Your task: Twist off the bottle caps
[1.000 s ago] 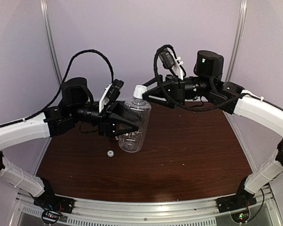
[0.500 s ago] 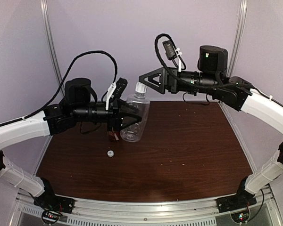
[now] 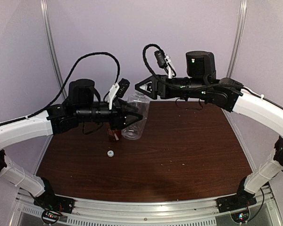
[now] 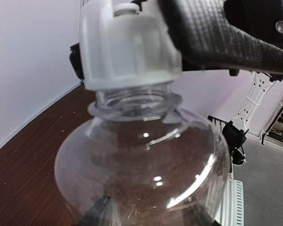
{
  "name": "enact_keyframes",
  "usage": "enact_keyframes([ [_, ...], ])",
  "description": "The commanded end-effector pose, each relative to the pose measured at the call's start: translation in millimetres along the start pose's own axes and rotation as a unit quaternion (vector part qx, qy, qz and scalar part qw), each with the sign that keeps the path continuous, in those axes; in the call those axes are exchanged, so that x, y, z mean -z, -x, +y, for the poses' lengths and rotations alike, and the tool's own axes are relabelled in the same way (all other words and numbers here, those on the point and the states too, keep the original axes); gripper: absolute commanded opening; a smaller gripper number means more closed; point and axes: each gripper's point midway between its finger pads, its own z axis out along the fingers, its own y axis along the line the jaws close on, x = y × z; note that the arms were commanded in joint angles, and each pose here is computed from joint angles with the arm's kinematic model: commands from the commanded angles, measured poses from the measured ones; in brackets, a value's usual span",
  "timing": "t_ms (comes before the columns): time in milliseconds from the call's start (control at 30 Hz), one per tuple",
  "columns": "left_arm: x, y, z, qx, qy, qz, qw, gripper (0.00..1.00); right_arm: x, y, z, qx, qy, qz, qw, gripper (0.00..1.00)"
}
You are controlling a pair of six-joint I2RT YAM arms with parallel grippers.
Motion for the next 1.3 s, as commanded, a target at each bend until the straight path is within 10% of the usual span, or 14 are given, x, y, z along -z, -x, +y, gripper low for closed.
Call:
enact_keyframes([
  [0, 1, 21, 0, -0.008, 0.006, -0.028, 1.000, 0.23, 0, 9, 7, 0.007, 0.003, -0.011, 1.000, 0.60],
  [767, 9, 16, -11, -0.027, -0.019, -0.034, 0.999, 0.22, 9, -3, 40, 0.086, 0.114, -0.002, 0.990, 0.12],
  [1267, 48, 27, -107, -0.068, -0.296, -0.064, 0.950, 0.24, 59, -44, 110, 0.163, 0.422, 0.068, 0.889, 0.15],
])
